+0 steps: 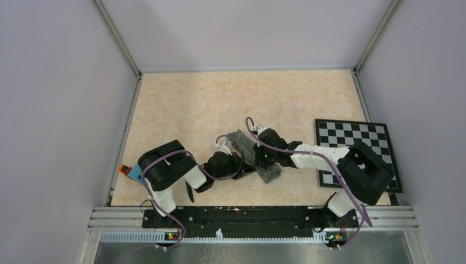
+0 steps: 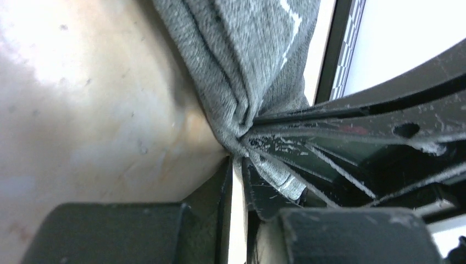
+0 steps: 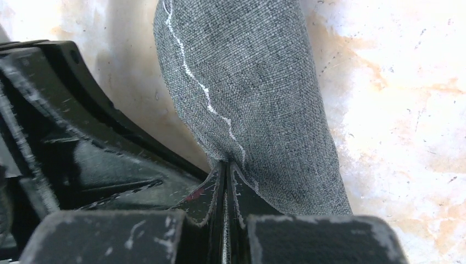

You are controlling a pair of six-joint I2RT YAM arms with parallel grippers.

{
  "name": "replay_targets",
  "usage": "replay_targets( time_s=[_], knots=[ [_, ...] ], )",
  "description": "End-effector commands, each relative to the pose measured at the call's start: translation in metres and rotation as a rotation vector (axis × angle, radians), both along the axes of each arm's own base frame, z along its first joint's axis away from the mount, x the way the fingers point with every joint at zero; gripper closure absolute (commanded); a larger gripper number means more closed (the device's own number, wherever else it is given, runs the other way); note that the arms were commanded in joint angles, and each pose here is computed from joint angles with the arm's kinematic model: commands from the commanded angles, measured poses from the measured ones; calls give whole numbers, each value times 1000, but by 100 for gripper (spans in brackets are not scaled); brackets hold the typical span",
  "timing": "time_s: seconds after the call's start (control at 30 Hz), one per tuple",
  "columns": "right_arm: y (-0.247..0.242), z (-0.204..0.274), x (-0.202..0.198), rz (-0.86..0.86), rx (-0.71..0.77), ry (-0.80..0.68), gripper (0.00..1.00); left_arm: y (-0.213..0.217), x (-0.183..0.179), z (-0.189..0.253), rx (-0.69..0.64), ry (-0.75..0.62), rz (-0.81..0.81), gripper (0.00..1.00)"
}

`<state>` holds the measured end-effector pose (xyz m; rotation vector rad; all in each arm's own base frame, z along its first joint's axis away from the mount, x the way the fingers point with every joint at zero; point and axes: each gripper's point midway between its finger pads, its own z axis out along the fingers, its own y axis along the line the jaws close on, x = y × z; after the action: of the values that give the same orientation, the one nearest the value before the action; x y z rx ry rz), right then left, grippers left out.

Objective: Fold the napkin into a case and place the utensils inside
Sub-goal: Smooth out the smaller rectangle-folded napkin at the center of the board.

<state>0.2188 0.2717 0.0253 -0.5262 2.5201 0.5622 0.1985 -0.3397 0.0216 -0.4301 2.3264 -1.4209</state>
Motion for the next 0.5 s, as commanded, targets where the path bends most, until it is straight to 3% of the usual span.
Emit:
replay_targets(
  time_s=[0.0, 0.1, 0.23, 0.33, 0.47],
  knots=[
    [7, -4, 3, 4, 43, 4, 100, 25, -9, -9, 87, -43, 9, 79],
    [5, -4, 4, 2, 46, 6, 100, 45, -9, 2, 108, -85, 20, 66],
    [5, -4, 3, 7, 57, 8, 100, 67, 7, 30, 167, -151, 48, 65],
    [5, -4, 3, 8, 61, 7, 100, 79, 31, 63, 223, -243, 83, 77],
    [5, -4, 4, 11, 63, 6, 100, 82, 63, 92, 202, -284, 102, 93]
  ],
)
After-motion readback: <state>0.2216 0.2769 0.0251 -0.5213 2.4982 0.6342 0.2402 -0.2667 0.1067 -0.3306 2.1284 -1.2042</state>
